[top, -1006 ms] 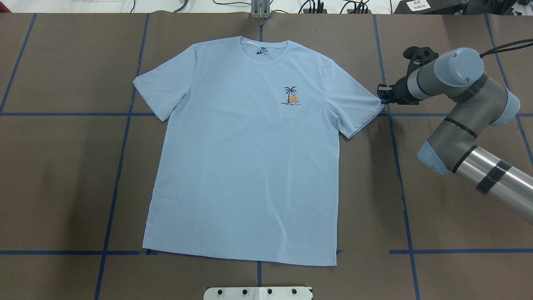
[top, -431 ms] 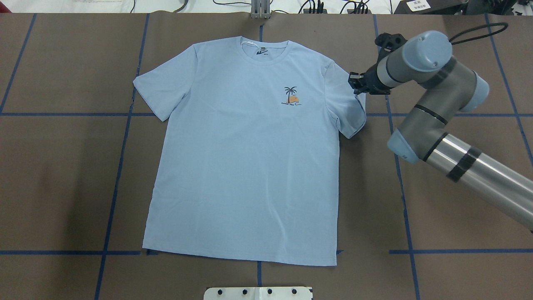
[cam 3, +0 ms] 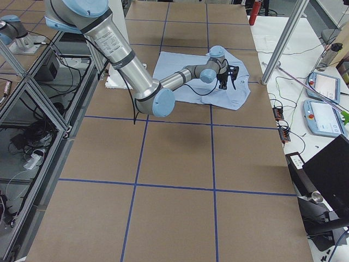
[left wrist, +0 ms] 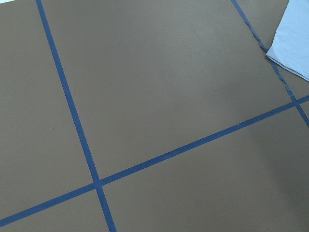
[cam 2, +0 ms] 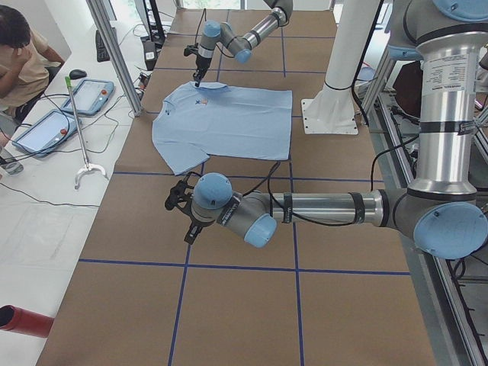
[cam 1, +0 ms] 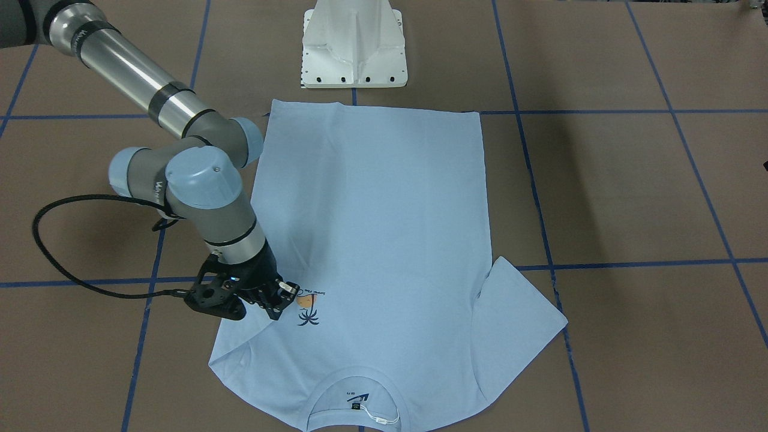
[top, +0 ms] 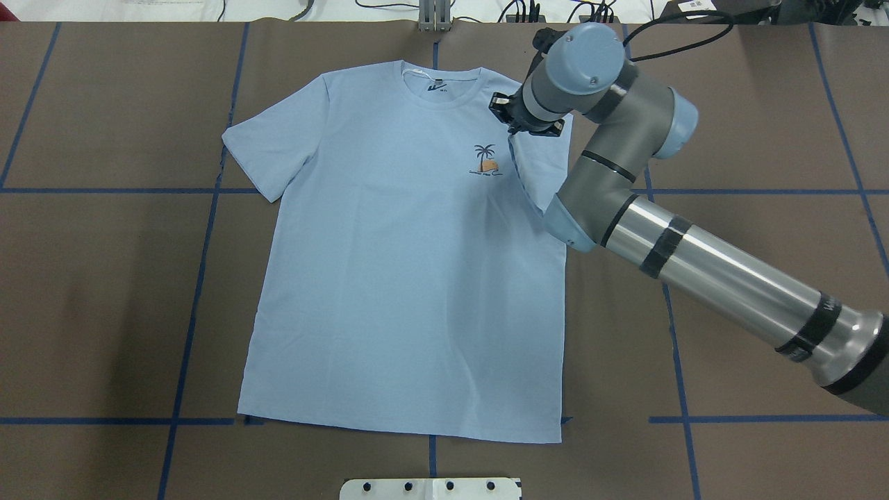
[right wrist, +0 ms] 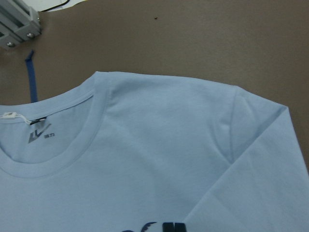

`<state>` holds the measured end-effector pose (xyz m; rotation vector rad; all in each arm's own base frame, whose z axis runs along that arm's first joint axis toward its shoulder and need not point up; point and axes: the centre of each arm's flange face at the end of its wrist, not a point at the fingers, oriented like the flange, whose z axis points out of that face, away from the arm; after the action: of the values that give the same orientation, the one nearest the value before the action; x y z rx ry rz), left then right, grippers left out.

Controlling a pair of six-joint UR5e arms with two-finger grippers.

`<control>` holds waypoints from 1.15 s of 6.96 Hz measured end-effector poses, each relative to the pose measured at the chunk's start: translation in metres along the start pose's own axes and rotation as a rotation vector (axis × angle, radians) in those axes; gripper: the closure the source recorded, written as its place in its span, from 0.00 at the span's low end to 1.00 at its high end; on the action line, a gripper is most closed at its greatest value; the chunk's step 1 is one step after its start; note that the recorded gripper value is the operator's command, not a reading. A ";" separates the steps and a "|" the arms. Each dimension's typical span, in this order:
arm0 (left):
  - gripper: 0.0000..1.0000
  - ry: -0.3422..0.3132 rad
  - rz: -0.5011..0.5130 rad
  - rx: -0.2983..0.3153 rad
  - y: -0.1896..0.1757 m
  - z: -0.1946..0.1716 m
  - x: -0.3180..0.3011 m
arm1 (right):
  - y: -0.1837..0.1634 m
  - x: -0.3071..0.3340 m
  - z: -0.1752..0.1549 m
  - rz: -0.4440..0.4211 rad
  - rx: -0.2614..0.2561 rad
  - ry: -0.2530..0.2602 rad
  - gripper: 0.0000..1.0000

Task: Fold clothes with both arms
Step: 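Fold the sleeve inward across the shirt body with the right gripper, then reach the left gripper to the other sleeve while the right gripper releases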

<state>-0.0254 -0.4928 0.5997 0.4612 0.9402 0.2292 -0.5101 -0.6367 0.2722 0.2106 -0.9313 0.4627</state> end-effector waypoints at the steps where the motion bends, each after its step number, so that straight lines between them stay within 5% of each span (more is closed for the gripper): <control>1: 0.01 0.000 0.001 0.002 -0.001 -0.001 0.001 | 0.013 -0.020 0.004 -0.014 0.008 -0.003 0.01; 4: 0.01 0.025 -0.101 0.042 -0.070 0.000 0.033 | 0.056 -0.046 0.007 -0.063 0.103 -0.037 0.00; 8: 0.16 0.127 -0.166 -0.098 -0.218 0.147 0.154 | 0.041 -0.007 -0.030 -0.052 0.073 -0.099 0.00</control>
<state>0.1818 -0.6662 0.4589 0.2785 1.0812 0.1542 -0.5109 -0.5915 0.2482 0.3260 -1.0046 0.4417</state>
